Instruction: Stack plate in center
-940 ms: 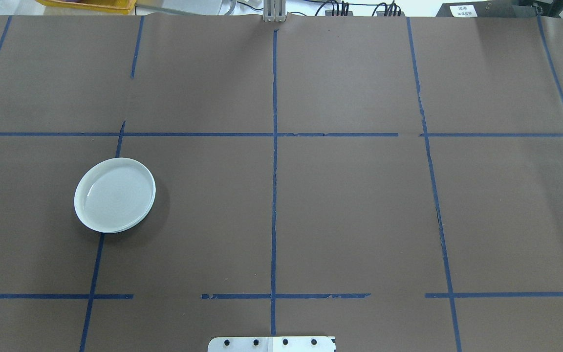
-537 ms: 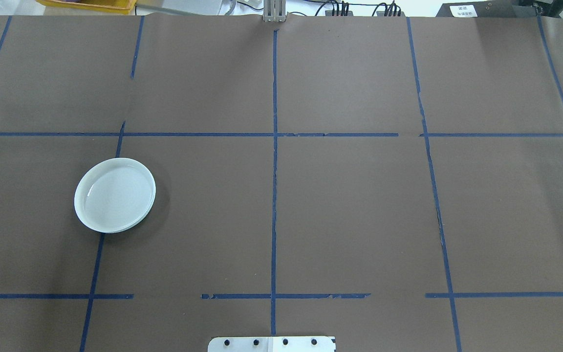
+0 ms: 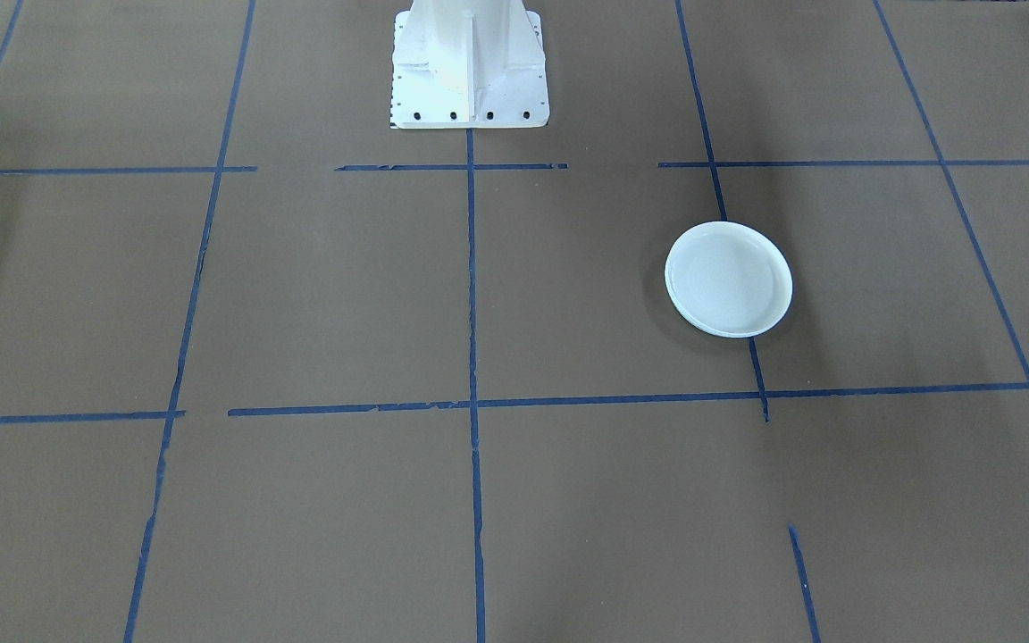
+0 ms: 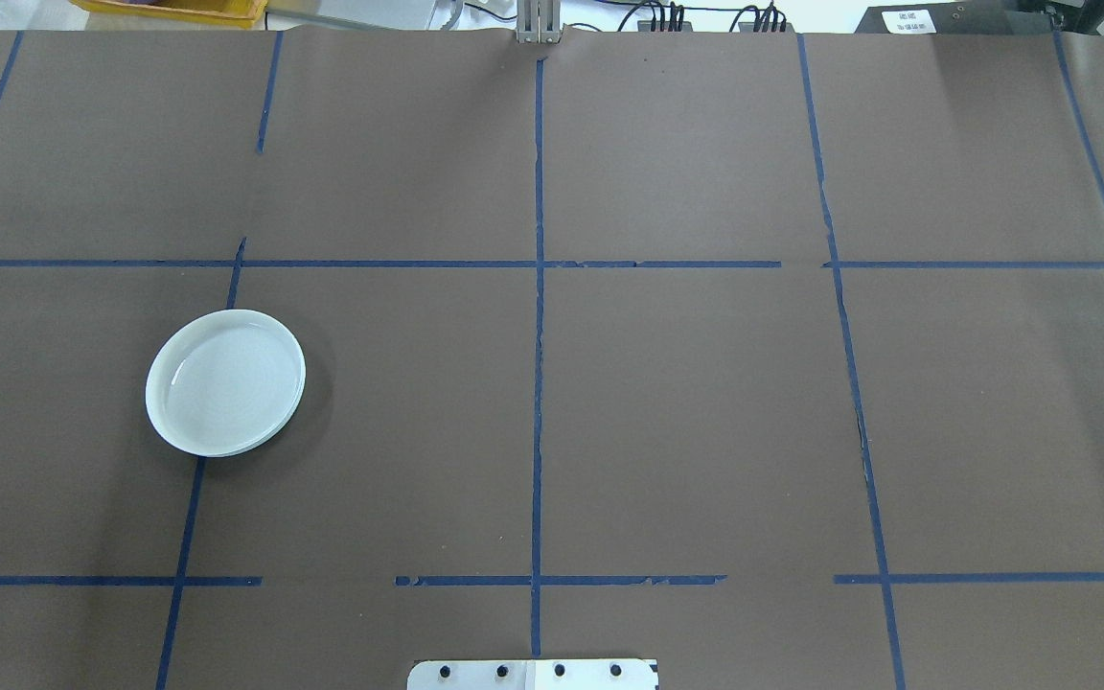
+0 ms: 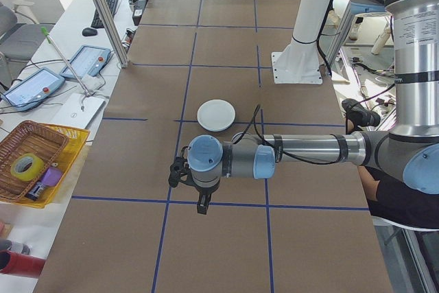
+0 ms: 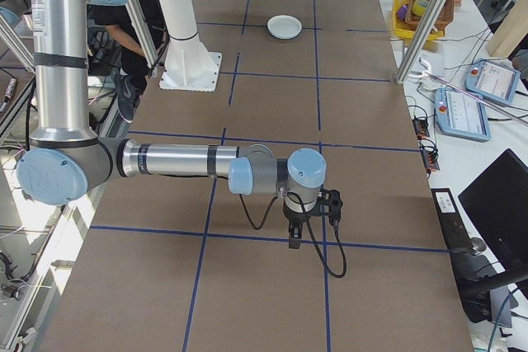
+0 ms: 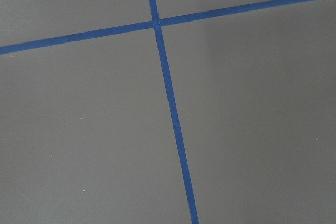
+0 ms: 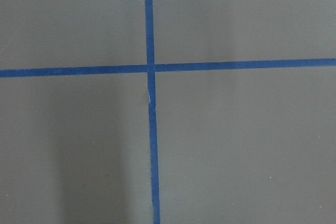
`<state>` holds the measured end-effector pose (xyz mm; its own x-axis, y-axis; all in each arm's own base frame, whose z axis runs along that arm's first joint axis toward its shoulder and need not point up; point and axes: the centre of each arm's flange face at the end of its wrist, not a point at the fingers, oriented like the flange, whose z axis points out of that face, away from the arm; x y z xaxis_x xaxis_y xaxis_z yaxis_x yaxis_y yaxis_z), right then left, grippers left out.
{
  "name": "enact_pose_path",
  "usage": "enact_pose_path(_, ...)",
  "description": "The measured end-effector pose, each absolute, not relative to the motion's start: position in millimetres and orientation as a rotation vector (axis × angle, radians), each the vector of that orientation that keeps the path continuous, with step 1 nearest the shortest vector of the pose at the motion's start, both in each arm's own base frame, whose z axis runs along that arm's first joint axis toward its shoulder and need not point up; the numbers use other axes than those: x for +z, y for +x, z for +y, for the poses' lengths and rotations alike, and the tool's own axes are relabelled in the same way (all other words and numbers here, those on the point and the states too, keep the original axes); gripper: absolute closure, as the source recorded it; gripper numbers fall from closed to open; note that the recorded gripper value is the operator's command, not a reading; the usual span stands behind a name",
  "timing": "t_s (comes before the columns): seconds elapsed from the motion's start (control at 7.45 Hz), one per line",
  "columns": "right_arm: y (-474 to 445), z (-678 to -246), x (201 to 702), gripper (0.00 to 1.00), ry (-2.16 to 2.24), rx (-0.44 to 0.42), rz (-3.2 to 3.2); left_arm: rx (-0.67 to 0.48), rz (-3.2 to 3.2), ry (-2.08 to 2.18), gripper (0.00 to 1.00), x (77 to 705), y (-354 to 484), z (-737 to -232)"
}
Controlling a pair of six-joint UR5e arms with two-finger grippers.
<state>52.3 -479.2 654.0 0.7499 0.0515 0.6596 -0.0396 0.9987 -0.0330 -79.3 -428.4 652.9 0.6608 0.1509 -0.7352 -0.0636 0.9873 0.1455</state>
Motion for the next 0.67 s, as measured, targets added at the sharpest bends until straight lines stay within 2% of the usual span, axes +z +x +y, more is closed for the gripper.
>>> enact_pose_path(0.67, 52.2, -479.2, 654.0, 0.0, -0.017, 0.049, -0.721, -0.059, 0.781, 0.007, 0.0, 651.6, -89.4, -434.7)
